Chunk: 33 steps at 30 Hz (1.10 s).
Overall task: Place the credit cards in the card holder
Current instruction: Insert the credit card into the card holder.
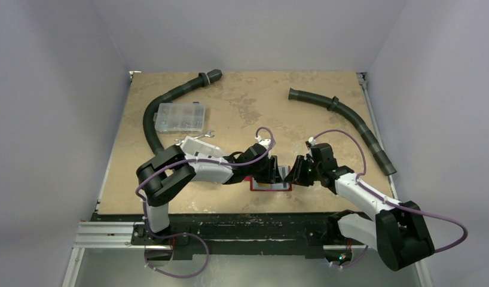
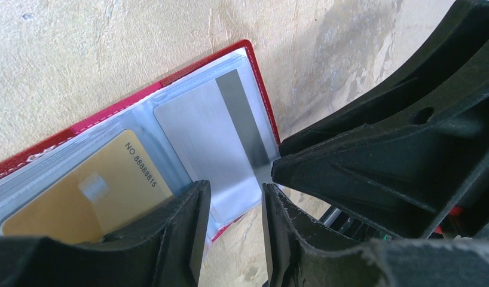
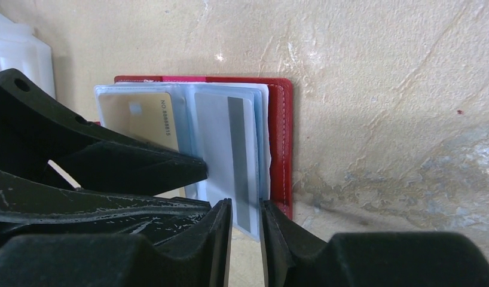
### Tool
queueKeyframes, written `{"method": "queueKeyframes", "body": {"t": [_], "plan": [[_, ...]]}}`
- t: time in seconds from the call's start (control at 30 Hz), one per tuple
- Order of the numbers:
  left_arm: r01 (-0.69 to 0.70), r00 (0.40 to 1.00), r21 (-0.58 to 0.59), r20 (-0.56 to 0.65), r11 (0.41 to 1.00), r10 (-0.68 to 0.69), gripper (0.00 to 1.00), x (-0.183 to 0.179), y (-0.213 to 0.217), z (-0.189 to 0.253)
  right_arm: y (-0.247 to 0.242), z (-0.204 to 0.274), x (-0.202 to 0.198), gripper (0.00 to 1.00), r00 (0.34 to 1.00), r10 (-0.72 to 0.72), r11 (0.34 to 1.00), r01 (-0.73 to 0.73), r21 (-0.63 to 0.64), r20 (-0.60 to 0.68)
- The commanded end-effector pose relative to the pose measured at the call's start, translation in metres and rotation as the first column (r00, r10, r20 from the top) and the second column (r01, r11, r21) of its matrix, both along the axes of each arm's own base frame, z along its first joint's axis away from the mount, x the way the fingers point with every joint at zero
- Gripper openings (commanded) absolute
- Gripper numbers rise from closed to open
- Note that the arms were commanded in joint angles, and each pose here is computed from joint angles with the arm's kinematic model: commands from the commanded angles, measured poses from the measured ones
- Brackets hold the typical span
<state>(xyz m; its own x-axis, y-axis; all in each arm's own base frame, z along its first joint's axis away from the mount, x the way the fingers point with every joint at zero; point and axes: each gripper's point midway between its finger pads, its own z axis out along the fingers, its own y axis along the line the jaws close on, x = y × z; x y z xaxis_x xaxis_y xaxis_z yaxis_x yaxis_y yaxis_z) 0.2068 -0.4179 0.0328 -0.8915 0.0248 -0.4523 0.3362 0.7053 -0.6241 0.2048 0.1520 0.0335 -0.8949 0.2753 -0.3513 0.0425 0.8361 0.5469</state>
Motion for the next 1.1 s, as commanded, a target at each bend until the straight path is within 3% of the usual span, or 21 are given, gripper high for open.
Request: {"method": "queueKeyframes", "body": {"t": [0.0, 0.7, 1.07], "plan": [[-0.006, 1.000, 0.063, -0.023, 0.998, 0.007, 0.41, -0.007, 0.018, -0.012, 0.010, 0.016, 0.006, 0.29, 0.997, 0.036, 0.998, -0.040, 0.050, 0.066], [-0.020, 0.996, 0.005, 0.084, 1.000, 0.020, 0.43, 0.006, 0.021, 0.031, 0.030, 0.035, 0.006, 0.36, 0.982, 0.125, 0.978, -0.146, 0.149, 0.139], [-0.139, 0.962, -0.058, 0.230, 0.989, 0.149, 0.45, 0.025, 0.063, 0.099, 0.048, 0.045, 0.007, 0.41, 0.960, 0.218, 0.944, -0.254, 0.212, 0.178]]}}
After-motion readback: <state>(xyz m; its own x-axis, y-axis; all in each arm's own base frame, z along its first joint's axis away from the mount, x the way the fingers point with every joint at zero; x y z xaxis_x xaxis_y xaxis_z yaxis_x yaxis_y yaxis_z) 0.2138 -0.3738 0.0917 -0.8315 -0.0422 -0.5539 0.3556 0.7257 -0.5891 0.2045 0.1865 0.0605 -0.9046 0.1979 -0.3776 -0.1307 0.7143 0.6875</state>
